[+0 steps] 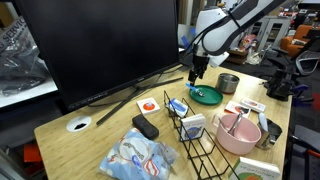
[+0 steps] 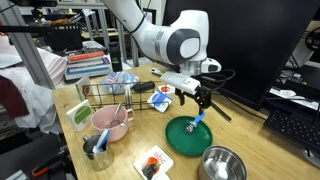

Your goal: Pick up the spoon from the green plate and put it in the pink bowl

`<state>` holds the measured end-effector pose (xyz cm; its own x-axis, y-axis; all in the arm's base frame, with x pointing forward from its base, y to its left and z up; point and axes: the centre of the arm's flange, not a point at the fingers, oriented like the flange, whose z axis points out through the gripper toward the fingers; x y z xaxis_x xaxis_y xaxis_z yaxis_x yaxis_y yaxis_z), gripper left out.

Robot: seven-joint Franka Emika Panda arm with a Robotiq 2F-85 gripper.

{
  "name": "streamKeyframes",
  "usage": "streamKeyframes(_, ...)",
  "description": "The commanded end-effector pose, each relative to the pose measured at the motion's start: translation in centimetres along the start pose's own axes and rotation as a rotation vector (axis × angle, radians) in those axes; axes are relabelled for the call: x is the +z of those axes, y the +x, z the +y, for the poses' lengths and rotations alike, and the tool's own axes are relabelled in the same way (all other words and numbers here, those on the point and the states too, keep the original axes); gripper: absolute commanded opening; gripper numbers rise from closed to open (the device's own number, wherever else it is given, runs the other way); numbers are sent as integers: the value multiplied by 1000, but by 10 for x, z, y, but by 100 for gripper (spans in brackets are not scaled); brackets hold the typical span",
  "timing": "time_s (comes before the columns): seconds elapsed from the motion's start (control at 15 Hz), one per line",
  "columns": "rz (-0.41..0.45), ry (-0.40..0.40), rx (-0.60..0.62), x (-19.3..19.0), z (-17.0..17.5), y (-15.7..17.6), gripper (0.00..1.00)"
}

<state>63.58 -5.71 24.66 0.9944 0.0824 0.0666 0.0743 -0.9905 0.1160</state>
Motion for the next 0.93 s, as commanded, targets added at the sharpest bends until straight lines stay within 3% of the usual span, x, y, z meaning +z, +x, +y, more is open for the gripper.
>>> streamKeyframes(0.0,40,-4,10,21,7,22,100)
streamKeyframes(0.47,96,-34,58,48,35,55,100)
streamKeyframes(0.87,106,-38,83,63,36,67,100)
